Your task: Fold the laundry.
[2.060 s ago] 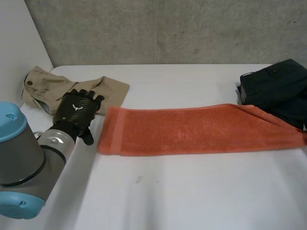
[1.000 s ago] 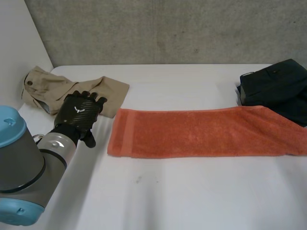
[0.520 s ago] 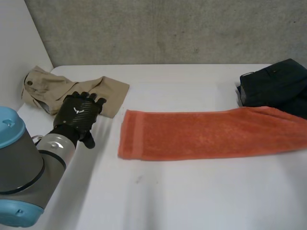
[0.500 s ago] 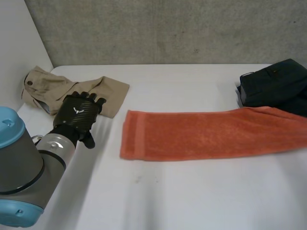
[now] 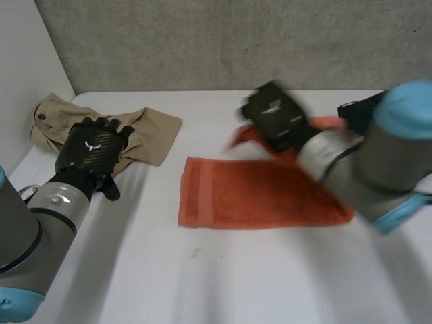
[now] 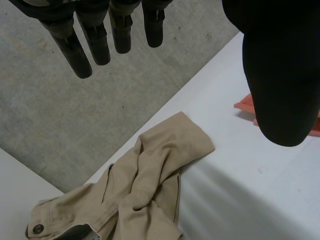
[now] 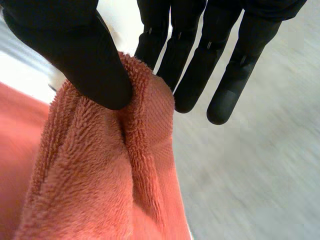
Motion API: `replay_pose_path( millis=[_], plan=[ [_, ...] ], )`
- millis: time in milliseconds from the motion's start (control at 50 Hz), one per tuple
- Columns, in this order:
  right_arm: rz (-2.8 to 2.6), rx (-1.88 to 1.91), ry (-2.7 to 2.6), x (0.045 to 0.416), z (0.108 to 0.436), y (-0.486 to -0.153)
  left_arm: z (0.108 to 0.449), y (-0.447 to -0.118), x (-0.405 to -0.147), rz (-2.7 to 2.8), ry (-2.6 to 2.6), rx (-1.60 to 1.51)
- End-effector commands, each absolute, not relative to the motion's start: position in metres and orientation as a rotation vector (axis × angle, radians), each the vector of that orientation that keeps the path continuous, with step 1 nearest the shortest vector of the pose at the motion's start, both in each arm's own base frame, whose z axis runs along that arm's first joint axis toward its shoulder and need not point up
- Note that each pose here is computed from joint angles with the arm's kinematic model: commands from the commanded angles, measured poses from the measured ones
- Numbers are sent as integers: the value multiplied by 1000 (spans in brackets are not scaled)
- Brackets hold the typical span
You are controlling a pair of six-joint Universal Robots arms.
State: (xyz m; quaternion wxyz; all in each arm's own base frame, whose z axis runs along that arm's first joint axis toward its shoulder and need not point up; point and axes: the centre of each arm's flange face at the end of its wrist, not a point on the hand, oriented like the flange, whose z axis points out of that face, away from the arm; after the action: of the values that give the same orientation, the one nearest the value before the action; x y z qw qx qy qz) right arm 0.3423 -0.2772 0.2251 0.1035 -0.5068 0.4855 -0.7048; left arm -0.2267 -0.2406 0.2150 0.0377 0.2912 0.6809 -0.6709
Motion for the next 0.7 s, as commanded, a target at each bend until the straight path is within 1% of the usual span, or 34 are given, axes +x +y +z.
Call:
replay_pose_path(
  millis=[20, 60, 140, 220, 240, 300, 320, 360, 380, 400, 460, 480, 540, 560, 600, 660, 700],
  plan=[
    [-1832, -1627, 1336, 401, 149, -217, 214, -238, -228, -2058, 2093, 905],
    [-1826, -1626, 1345, 403, 146, -215, 214, -238, -229, -2062, 2090, 906],
    [-1856, -1599, 1397, 399, 150, -219, 219, -242, -230, -2080, 2075, 901],
    [-1935, -1526, 1486, 391, 169, -223, 227, -247, -235, -2126, 2042, 894],
    [-1964, -1473, 1525, 386, 179, -223, 230, -248, -237, -2141, 2029, 892],
    [-2004, -1380, 1589, 375, 196, -229, 233, -249, -252, -2190, 2011, 927],
    [-2014, -1316, 1663, 362, 204, -238, 233, -245, -264, -2220, 2010, 967],
    [-1992, -1270, 1753, 345, 206, -246, 234, -239, -279, -2256, 2005, 1015],
    [-1947, -1248, 1843, 331, 204, -251, 234, -236, -285, -2269, 2005, 1036],
    [-1920, -1237, 1886, 325, 201, -254, 231, -231, -298, -2284, 2013, 1082],
    [-1792, -1228, 2054, 302, 187, -257, 222, -225, -317, -2300, 2040, 1147],
    [-1769, -1222, 2091, 296, 184, -258, 216, -221, -329, -2309, 2064, 1179],
    [-1676, -1215, 2204, 277, 168, -259, 203, -218, -347, -2309, 2112, 1222],
    [-1672, -1208, 2223, 272, 165, -261, 191, -217, -357, -2293, 2147, 1247],
    [-1690, -1183, 2264, 258, 158, -269, 180, -217, -365, -2274, 2167, 1271],
    [-1745, -1200, 2271, 248, 149, -277, 157, -227, -378, -2227, 2180, 1302],
    [-1765, -1219, 2269, 245, 146, -278, 150, -232, -381, -2211, 2178, 1302]
  ],
)
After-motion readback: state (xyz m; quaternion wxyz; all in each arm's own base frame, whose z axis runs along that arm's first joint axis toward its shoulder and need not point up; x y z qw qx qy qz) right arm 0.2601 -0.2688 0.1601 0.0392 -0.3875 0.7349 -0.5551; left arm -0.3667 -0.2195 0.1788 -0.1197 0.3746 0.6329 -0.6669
